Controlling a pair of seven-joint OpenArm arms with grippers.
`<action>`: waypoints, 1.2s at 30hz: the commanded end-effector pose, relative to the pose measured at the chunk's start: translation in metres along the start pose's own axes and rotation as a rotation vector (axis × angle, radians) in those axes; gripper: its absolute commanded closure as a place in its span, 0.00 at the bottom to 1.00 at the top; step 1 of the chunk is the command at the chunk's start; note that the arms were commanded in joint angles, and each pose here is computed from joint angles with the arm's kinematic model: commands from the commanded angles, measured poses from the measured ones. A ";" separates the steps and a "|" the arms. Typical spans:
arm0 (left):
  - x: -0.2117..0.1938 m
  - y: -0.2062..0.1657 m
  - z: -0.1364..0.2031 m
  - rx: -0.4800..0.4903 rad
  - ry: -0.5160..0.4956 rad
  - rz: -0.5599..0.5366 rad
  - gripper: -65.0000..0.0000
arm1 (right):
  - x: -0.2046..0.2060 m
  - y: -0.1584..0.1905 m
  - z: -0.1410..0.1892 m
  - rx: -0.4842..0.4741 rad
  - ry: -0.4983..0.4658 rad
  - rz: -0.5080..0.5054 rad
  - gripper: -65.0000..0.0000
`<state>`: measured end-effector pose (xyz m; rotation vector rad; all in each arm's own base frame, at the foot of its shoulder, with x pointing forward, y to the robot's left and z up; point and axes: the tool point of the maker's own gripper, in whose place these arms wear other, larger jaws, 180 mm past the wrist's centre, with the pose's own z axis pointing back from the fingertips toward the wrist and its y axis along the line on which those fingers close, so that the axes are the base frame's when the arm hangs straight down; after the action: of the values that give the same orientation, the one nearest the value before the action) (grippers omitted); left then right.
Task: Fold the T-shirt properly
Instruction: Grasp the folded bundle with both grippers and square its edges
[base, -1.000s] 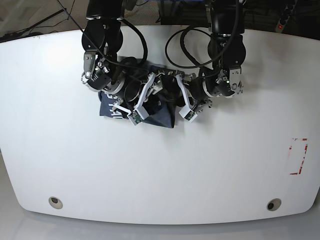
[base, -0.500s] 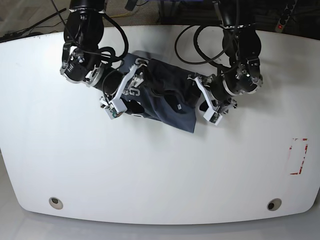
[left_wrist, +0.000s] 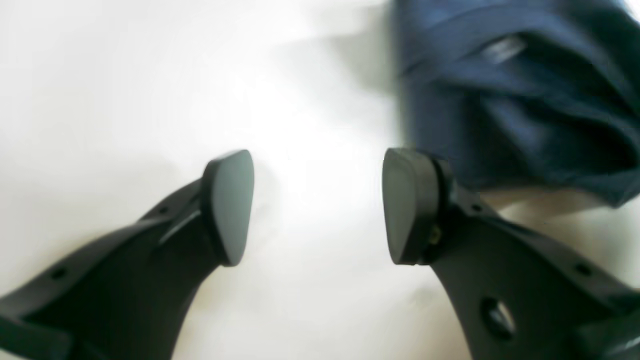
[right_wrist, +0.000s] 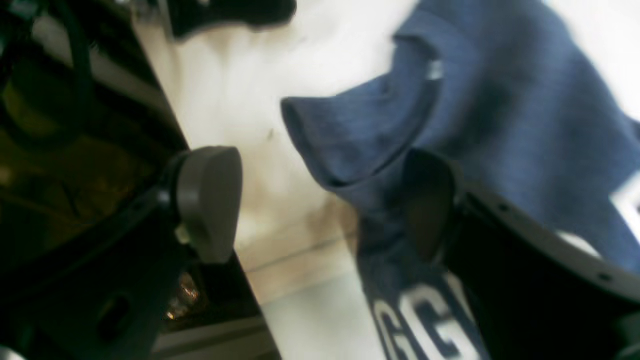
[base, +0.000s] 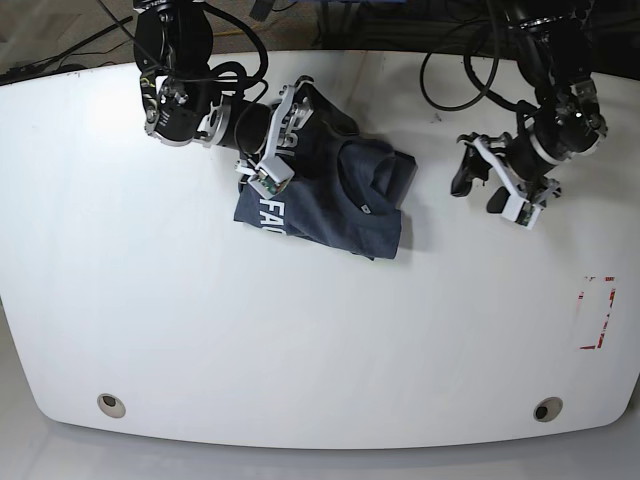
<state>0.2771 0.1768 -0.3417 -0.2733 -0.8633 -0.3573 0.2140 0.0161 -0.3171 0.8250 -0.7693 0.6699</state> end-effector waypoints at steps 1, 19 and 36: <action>0.013 0.017 0.015 0.038 -0.052 -0.011 0.42 | 0.019 0.005 -0.009 -0.001 -0.039 0.059 0.26; -0.008 0.021 0.024 0.032 0.034 -0.066 0.42 | 0.037 0.001 -0.079 -0.082 0.033 0.223 0.26; 0.071 -0.133 -0.045 -0.372 -0.114 -0.267 0.42 | 0.041 -0.119 0.055 -0.549 0.056 0.171 0.50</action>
<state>0.2924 0.0404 -0.3108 -0.4903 -0.9105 -0.7468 0.3040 -0.0787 -0.3160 0.2422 -0.8772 0.5814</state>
